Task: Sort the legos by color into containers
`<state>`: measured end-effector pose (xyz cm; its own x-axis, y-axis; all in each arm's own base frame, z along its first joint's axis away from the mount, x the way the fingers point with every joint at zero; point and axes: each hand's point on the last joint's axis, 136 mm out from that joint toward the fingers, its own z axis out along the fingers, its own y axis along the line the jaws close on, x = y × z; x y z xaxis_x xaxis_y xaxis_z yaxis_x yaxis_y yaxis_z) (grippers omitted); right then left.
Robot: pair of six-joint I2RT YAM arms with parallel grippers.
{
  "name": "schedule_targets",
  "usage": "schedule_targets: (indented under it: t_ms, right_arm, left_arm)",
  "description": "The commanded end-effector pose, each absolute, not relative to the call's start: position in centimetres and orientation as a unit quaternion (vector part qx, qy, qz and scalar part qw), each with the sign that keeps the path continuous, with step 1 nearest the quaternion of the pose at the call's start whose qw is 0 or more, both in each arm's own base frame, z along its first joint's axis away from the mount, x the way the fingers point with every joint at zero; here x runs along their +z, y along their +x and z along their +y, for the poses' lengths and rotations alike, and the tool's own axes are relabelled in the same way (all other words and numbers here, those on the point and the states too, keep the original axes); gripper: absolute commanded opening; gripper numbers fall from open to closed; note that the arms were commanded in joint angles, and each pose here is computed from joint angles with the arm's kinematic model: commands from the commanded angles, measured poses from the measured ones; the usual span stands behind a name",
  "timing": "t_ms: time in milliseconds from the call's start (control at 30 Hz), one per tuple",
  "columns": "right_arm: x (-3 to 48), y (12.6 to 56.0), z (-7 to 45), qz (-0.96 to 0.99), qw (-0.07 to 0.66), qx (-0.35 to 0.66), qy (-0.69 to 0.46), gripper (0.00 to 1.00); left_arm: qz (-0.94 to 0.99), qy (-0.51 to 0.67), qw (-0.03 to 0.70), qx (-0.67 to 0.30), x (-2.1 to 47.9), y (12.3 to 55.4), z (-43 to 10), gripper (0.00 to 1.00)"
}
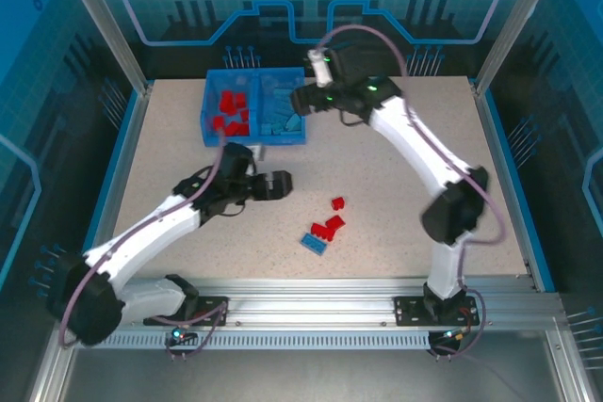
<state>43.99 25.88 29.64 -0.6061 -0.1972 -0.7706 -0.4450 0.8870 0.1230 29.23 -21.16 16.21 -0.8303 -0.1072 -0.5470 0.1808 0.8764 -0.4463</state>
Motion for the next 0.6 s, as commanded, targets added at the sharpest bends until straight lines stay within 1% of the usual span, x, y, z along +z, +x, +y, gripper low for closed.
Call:
schedule_targets:
  t_ms: [0,67,200,267,333,433,500,567]
  right_arm:
    - [27.6,40.8,21.1,0.899,0.386,0.159,-0.133,0.99]
    - [26.6,38.6,17.9,0.908,0.381,0.137,-0.106,1.00]
    - [24.3,34.3,13.2,0.923,0.359,0.127,-0.049,1.00]
    - [22.9,32.2,11.3,0.931,0.345,0.118,-0.012,1.00]
    - [21.2,30.3,9.0,0.938,0.335,0.086,0.038,1.00]
    - [18.9,28.1,7.4,0.940,0.317,0.088,0.090,1.00]
    - [18.0,27.3,7.2,0.940,0.310,0.099,0.102,1.00]
    - [17.1,26.7,7.4,0.943,0.298,0.108,0.105,1.00]
  left_arm:
    - [0.918,0.134,0.282,-0.245,16.1,29.3,-26.8,0.98]
    - [0.917,0.188,0.266,-0.229,14.8,29.2,-29.5,0.98]
    - [0.916,0.264,0.198,-0.229,11.4,29.8,-33.5,0.98]
    - [0.909,0.309,0.168,-0.224,9.8,29.8,-34.8,0.95]
    - [0.906,0.336,0.147,-0.209,8.1,29.9,-35.1,0.91]
    - [0.900,0.363,0.140,-0.198,6.6,30.2,-35.4,0.86]
    - [0.895,0.375,0.145,-0.194,6.1,30.6,-35.6,0.82]
    - [0.889,0.385,0.154,-0.192,5.8,31.1,-36.1,0.77]
